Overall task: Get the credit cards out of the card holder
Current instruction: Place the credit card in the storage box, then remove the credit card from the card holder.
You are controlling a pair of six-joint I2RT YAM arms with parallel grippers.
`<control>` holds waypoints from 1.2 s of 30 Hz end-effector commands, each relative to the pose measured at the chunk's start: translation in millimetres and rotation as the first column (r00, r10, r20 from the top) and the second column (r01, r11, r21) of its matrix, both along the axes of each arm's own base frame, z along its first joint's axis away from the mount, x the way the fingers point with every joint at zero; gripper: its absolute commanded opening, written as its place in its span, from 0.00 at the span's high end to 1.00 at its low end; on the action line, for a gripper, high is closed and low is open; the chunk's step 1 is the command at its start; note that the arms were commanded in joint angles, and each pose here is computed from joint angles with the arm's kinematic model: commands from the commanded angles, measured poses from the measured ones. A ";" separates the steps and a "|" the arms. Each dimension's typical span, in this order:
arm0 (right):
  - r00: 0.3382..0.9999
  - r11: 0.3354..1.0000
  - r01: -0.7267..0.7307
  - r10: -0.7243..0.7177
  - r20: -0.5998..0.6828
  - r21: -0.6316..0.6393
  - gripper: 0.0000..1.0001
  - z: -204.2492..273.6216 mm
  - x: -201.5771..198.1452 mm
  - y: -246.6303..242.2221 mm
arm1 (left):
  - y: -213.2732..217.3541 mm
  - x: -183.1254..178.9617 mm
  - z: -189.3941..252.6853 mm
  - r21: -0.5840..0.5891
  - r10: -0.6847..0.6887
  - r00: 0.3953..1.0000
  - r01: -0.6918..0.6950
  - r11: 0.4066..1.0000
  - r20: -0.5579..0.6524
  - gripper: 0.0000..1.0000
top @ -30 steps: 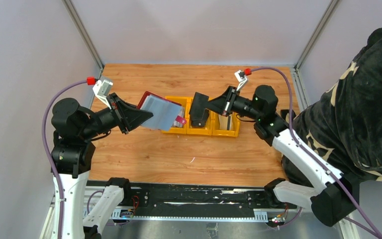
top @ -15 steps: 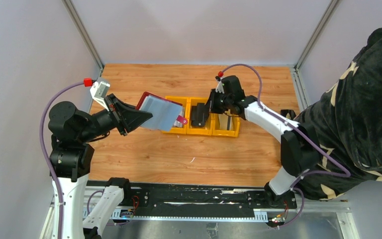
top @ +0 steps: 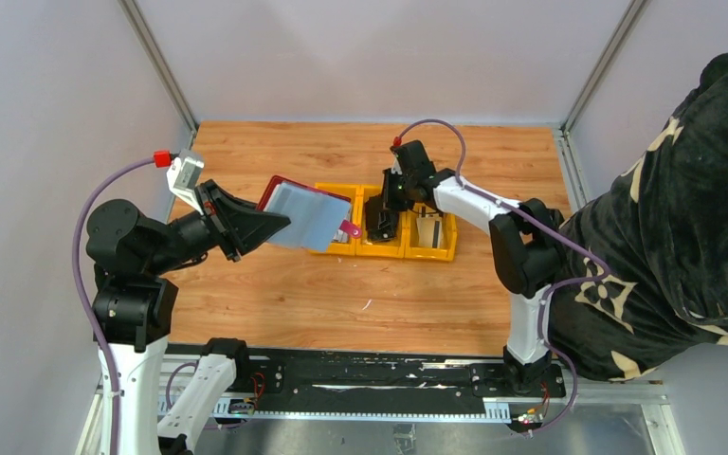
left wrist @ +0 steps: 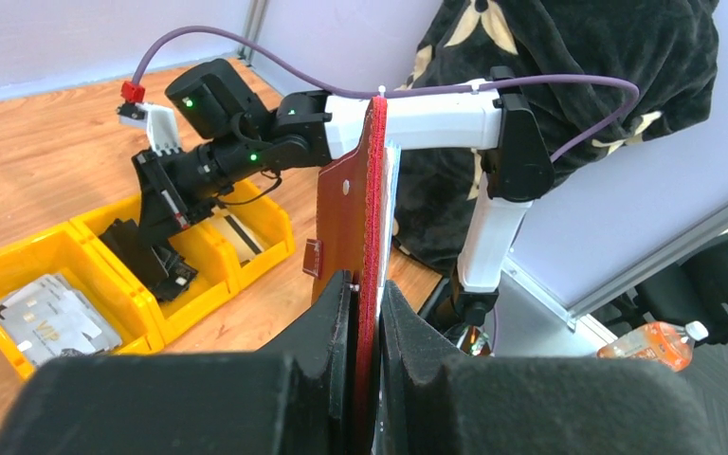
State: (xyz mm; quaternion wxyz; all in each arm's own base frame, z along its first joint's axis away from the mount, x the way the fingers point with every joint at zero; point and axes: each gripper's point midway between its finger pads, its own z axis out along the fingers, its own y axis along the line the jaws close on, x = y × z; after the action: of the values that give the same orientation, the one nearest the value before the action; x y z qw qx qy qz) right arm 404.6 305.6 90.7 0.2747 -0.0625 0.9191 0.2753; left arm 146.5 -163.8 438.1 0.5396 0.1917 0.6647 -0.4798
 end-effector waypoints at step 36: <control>0.565 0.455 -0.779 0.215 0.796 0.430 0.18 390.0 -252.1 74.1 | -9.6 -24.3 5.9 -0.036 -0.130 0.991 0.130 0.991 0.023 0.98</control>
State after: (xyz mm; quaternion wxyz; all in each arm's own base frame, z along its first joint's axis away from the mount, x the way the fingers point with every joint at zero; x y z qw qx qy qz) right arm 168.2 371.7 459.1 0.4379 -0.2942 0.5164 0.6746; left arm 128.4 -172.3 439.7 0.5126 0.2163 0.6479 -0.5203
